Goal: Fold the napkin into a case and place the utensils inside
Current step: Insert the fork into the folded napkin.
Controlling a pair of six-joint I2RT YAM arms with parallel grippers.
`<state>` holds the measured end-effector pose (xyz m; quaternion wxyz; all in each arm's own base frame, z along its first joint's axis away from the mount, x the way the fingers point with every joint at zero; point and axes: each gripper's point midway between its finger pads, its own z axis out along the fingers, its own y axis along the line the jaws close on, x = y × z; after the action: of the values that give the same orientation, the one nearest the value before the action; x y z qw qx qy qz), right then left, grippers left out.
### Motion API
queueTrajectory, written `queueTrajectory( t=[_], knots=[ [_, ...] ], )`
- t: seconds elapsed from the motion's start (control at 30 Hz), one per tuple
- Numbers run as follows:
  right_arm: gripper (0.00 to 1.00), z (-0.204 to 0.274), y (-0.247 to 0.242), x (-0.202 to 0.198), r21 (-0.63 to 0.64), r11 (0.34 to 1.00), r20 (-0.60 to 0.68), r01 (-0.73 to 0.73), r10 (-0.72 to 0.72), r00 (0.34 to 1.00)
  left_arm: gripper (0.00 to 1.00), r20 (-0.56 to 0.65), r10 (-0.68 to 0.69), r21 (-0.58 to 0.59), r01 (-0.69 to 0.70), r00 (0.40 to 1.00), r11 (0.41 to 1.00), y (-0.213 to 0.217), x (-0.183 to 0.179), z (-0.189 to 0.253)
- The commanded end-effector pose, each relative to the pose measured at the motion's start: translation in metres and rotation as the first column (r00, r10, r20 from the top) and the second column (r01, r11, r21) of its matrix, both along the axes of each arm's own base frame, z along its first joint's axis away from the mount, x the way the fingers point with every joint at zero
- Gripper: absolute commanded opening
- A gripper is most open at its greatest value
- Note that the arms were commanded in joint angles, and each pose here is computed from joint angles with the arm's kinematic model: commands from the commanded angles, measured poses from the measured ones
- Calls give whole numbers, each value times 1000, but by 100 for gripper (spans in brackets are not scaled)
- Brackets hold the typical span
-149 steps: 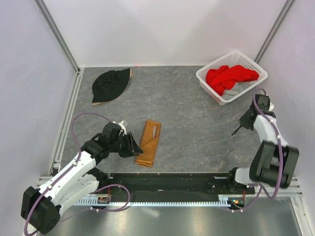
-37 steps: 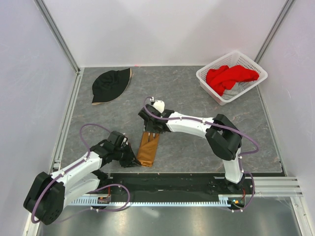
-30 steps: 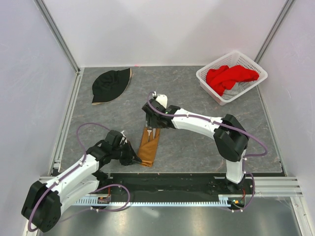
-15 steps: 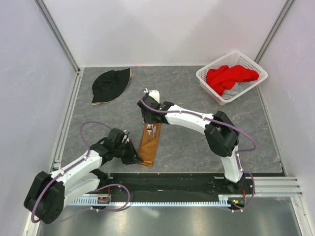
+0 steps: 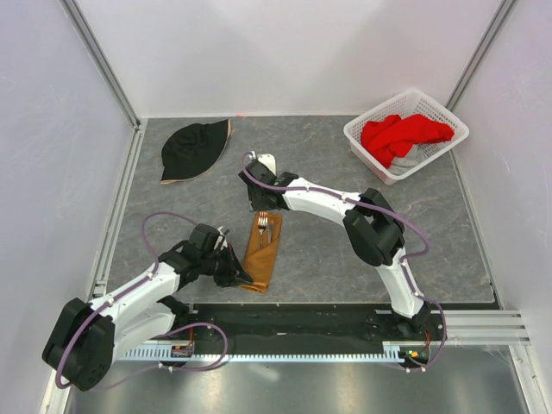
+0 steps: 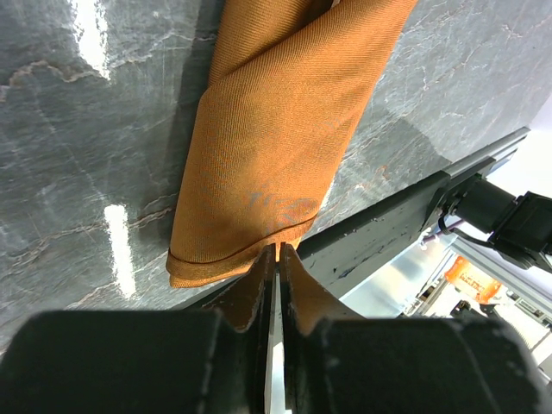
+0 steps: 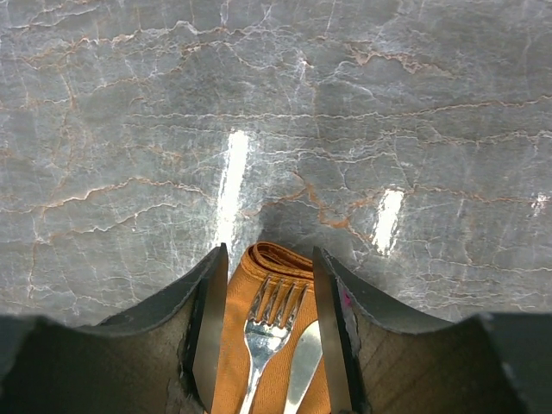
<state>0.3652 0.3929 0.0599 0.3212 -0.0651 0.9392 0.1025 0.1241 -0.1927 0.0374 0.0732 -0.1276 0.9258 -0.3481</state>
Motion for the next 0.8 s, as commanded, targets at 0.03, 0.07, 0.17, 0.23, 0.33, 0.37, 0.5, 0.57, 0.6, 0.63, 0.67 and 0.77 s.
queueTrajectory(
  t=[0.03, 0.07, 0.17, 0.23, 0.33, 0.37, 0.5, 0.57, 0.6, 0.63, 0.67, 0.77],
  knots=[
    [51, 9, 13, 2, 45, 999, 15, -24, 23, 1000, 10, 34, -9, -27, 10, 999, 1000, -5, 6, 6],
    [51, 7, 12, 2, 45, 999, 11, -23, 23, 1000, 10, 30, -7, -27, 7, 1000, 1000, -5, 6, 5],
    [50, 3, 13, -2, 52, 998, -4, -29, 29, 1000, 9, 32, -7, -31, 8, 999, 999, -5, 6, 6],
    [50, 0, 13, -4, 58, 998, -13, -28, 28, 1000, 9, 33, -8, -34, 9, 999, 999, -5, 5, 7],
    [49, -1, 13, -6, 57, 998, -17, -31, 32, 999, 9, 33, -6, -34, 8, 999, 999, -5, 5, 6],
    [48, -1, 13, -6, 59, 998, -19, -32, 34, 999, 9, 34, -7, -35, 8, 999, 999, -5, 5, 7],
    [47, -3, 13, -7, 62, 998, -24, -32, 34, 999, 9, 36, -7, -37, 8, 999, 999, -5, 5, 8],
    [46, -3, 13, -9, 63, 997, -29, -35, 37, 999, 9, 36, -8, -38, 9, 999, 999, -5, 5, 7],
    [45, -2, 13, -9, 67, 997, -28, -36, 38, 999, 9, 36, -6, -35, 7, 999, 999, -5, 5, 7],
    [45, -4, 13, -11, 65, 997, -33, -37, 39, 999, 9, 37, -4, -36, 6, 999, 999, -5, 5, 7],
    [45, -3, 13, -11, 66, 997, -32, -37, 39, 999, 9, 37, -4, -36, 6, 999, 999, -5, 6, 7],
    [43, -1, 12, -15, 65, 997, -30, -40, 42, 999, 9, 35, -5, -33, 6, 999, 999, -5, 5, 6]
  ],
)
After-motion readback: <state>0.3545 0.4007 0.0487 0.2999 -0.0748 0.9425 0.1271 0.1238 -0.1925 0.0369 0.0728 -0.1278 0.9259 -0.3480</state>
